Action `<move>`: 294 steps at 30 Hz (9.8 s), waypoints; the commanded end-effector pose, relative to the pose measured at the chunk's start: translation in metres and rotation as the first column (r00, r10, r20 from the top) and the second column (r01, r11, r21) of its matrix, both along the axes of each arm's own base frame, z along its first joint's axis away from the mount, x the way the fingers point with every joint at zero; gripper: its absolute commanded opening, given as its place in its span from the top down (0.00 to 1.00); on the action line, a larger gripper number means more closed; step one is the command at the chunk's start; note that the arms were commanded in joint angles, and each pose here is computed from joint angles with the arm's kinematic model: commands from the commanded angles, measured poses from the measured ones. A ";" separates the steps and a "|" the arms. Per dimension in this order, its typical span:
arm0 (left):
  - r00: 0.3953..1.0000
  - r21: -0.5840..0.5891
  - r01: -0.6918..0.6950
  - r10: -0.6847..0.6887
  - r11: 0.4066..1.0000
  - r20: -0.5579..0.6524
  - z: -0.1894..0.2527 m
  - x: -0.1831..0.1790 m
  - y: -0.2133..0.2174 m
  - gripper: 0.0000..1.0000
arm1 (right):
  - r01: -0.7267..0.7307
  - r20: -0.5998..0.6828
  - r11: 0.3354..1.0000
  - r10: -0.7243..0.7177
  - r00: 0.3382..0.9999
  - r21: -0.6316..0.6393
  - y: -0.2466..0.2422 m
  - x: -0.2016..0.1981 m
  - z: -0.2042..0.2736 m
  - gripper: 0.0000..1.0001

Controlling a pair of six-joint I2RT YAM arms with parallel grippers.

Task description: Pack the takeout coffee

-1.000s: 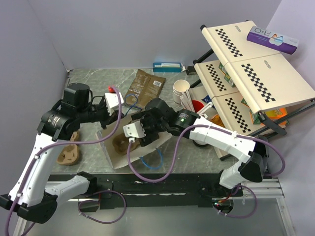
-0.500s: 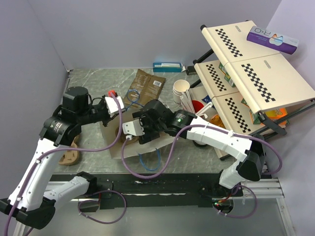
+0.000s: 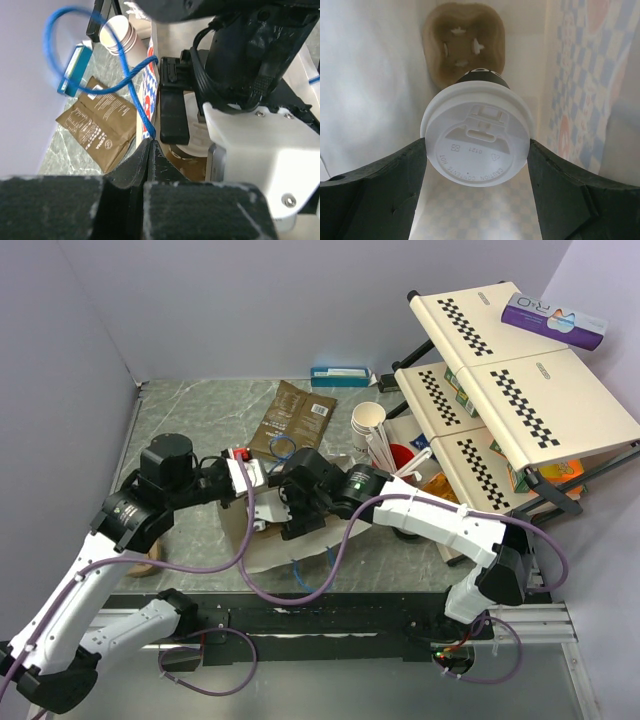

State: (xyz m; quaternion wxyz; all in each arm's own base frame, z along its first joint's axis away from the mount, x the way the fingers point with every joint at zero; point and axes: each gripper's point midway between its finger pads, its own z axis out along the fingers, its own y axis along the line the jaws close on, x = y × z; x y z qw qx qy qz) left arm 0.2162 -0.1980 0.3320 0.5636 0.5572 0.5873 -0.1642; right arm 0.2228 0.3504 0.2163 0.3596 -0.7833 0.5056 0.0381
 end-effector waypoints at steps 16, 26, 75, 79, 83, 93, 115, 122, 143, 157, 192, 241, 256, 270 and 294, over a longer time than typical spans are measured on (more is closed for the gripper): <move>0.995 -0.045 0.044 -0.040 0.998 0.091 0.016 -0.011 -0.008 0.99 | 0.072 0.037 0.973 -0.065 0.997 -0.218 -0.033 0.009 -0.009 1.00; 0.987 -0.039 0.092 -0.085 0.995 0.140 0.015 -0.021 -0.014 0.99 | 0.078 -0.019 0.965 -0.085 0.996 -0.249 -0.038 0.004 -0.031 1.00; 0.998 -0.185 -0.065 0.069 0.981 0.015 0.020 0.003 -0.018 0.51 | 0.124 -0.145 0.910 -0.195 0.970 -0.396 -0.070 0.031 -0.126 1.00; 0.994 -0.190 -0.104 0.109 0.976 0.021 0.019 0.007 -0.013 0.32 | 0.149 -0.110 0.931 -0.195 0.975 -0.335 -0.069 0.035 -0.104 1.00; 0.991 -0.201 -0.134 0.132 0.970 -0.023 0.011 0.010 -0.012 0.28 | 0.172 -0.067 0.942 -0.199 0.978 -0.289 -0.063 0.042 -0.095 1.00; 0.981 -0.235 -0.195 0.184 0.952 -0.067 0.019 0.013 -0.003 0.24 | 0.278 0.020 0.943 -0.279 0.960 -0.180 -0.047 0.073 -0.079 1.00; 0.968 0.021 0.148 -0.141 0.989 -0.207 -0.018 -0.073 0.012 0.31 | 0.221 -0.222 0.949 -0.271 0.936 -0.226 -0.045 0.068 -0.085 1.00; 0.988 0.039 0.081 -0.075 0.996 -0.138 -0.011 -0.036 0.004 0.30 | 0.206 -0.253 0.951 -0.264 0.931 -0.232 -0.050 0.070 -0.085 1.00; 0.992 0.148 -0.053 0.069 0.988 -0.110 -0.010 -0.042 0.043 0.13 | 0.199 -0.333 0.964 -0.249 0.909 -0.178 -0.042 0.077 -0.080 1.00; 0.970 -0.087 -0.198 0.208 0.976 0.128 0.105 0.005 0.050 0.07 | 0.160 -0.338 0.972 -0.211 0.917 -0.171 -0.040 0.075 -0.081 1.00; 0.927 0.188 0.316 -0.259 0.930 -0.272 -0.048 0.017 0.030 0.32 | 0.169 -0.339 0.972 -0.217 0.916 -0.165 -0.035 0.080 -0.077 1.00; 0.849 0.107 0.341 -0.257 0.934 -0.462 -0.046 0.026 -0.001 0.99 | 0.234 -0.051 0.971 -0.232 0.971 0.050 -0.022 0.122 -0.023 0.58; 0.845 0.139 0.362 -0.261 0.922 -0.467 -0.064 0.021 0.005 0.99 | 0.272 -0.222 0.955 -0.242 0.944 0.116 -0.026 0.083 0.031 0.01; 0.871 0.158 0.331 -0.237 0.930 -0.431 -0.068 0.023 0.008 0.99 | 0.252 -0.292 0.935 -0.175 0.940 0.249 -0.041 0.036 0.121 0.00; 0.893 0.194 0.250 -0.149 0.948 -0.424 -0.068 -0.002 0.026 0.99 | 0.318 0.226 0.902 -0.388 0.894 0.292 -0.077 0.102 0.162 0.02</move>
